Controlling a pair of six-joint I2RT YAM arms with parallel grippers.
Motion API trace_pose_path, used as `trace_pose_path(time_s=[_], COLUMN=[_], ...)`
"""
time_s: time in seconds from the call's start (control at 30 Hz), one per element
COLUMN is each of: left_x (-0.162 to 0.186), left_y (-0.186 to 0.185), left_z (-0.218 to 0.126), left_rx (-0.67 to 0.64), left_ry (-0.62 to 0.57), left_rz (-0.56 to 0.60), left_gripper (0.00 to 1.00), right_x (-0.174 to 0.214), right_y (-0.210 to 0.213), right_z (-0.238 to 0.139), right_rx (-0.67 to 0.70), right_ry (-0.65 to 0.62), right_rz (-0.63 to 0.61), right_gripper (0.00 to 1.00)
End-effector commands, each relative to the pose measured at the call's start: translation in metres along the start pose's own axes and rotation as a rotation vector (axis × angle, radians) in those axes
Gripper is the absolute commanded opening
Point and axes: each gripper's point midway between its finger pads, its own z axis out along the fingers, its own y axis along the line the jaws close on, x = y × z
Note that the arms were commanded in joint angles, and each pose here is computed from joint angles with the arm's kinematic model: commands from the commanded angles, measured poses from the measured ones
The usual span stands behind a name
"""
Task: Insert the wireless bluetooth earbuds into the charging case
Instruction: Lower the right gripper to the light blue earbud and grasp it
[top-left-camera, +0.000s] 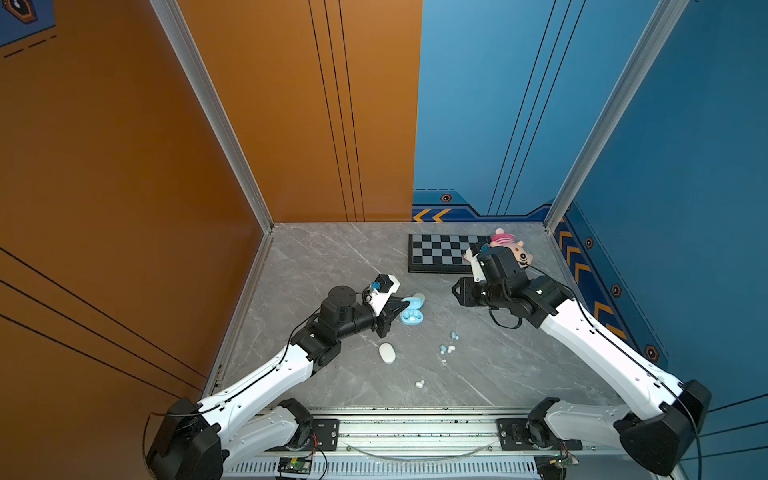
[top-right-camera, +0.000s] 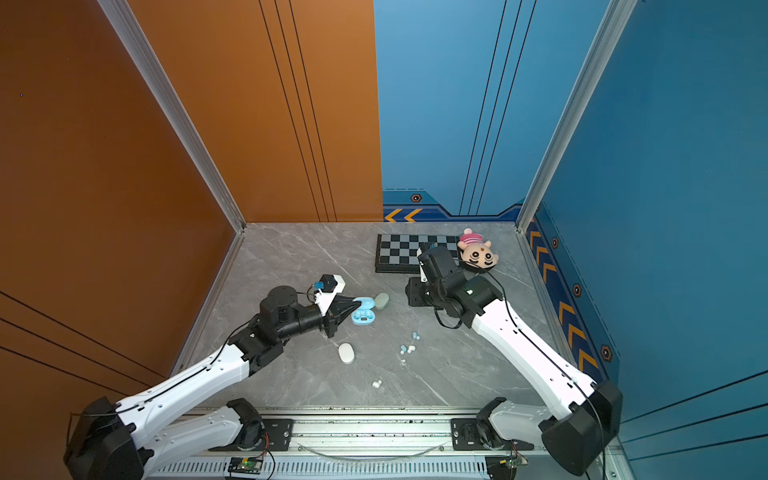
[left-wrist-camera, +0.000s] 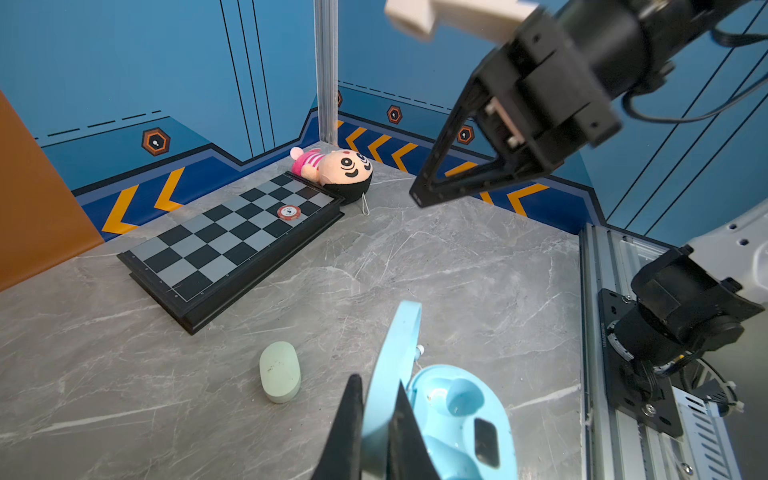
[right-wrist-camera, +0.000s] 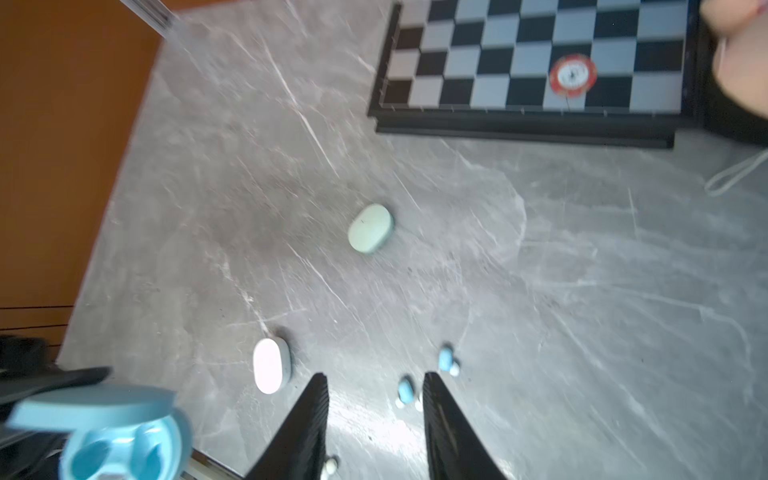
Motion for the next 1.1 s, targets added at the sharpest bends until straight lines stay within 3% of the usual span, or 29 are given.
trace_pose_path(time_s=[0.0,0.4,0.73,1.07], left_x=[-0.006,0.001,0.001,-0.003], left_y=[-0.004,-0.008,-0.004,-0.003], left_z=[-0.005,-0.009,-0.011,-0.011], left_rx=[0.022,0.029,0.012,0.004], left_ry=[-0.037,-0.048,-0.06,-0.068], left_rz=[-0.001,-0.007,-0.012,-0.013], left_gripper=[0.0,0.0,0.0,0.0], right_x=[0.04,0.085,0.105,0.112], right_y=[-0.032,-0.049,-0.057,-0.058], right_z=[0.022,0.1,0.128,0.142], right_rx=[0.163,0.282,0.327,0.325], right_ry=[0.237,0.536,0.639,0.682], right_rz=[0.077,-0.056,-0.165,-0.213], right_gripper=[0.39,0.41,0.41,0.34])
